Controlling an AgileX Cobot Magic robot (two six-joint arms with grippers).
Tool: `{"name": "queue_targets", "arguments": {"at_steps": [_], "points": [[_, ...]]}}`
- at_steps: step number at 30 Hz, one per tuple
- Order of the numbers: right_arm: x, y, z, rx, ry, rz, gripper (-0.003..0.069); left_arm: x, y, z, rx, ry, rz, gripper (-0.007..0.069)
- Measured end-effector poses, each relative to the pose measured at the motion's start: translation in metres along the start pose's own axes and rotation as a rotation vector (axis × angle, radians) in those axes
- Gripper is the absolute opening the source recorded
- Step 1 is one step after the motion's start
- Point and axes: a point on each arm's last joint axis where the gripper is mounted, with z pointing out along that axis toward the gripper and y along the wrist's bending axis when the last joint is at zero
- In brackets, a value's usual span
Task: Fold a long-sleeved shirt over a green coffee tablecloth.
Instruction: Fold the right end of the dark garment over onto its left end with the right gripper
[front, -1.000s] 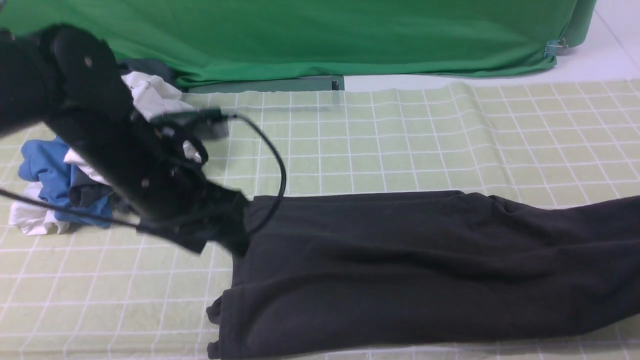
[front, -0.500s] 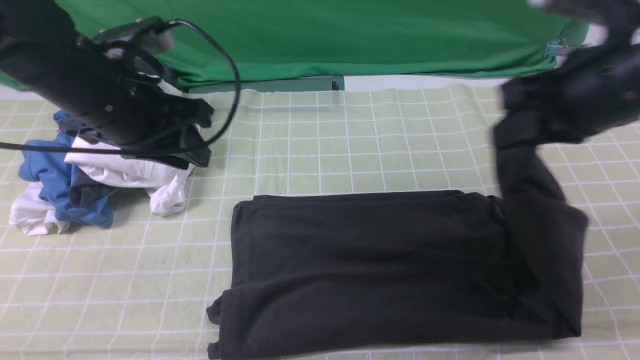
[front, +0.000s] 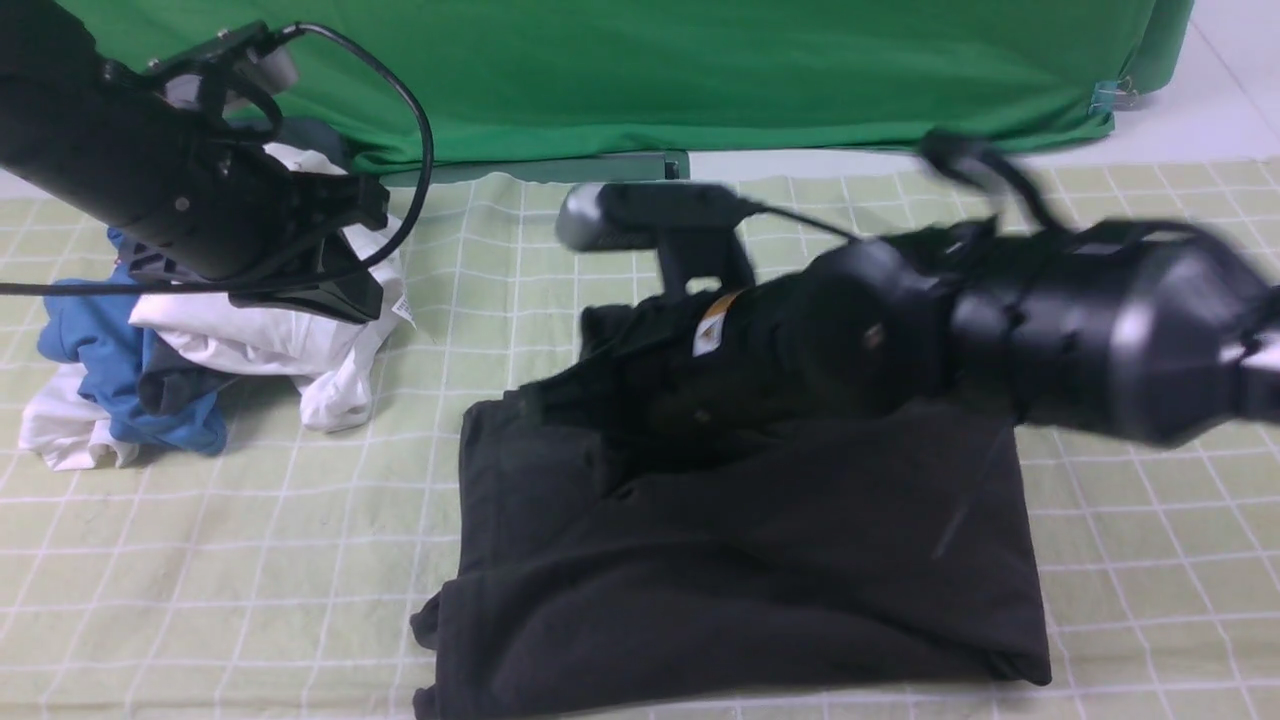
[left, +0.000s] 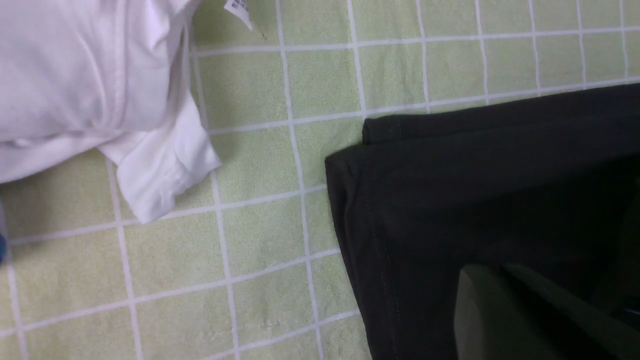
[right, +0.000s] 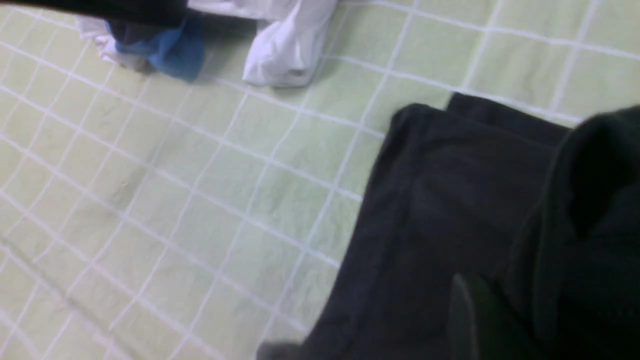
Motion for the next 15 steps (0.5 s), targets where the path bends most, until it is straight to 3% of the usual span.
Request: {"name": "queue_targets", "arguments": {"at_steps": [5,11,15], "points": [[0.018,0.001,0.034,0.010,0.004,-0.013,0.0150,0.000,0.000,0.002,0.004,0.003,-0.003,0.0014],[0.030,0.011,0.039,-0.003,0.045,-0.029,0.0470,-0.001,0.001,0.003,0.001,-0.004,-0.015,0.0022],[0.024,0.019,0.018,-0.024,0.076,-0.082,0.0515,-0.002,0.002,0.003,-0.002,-0.005,-0.014,0.0038]]}}
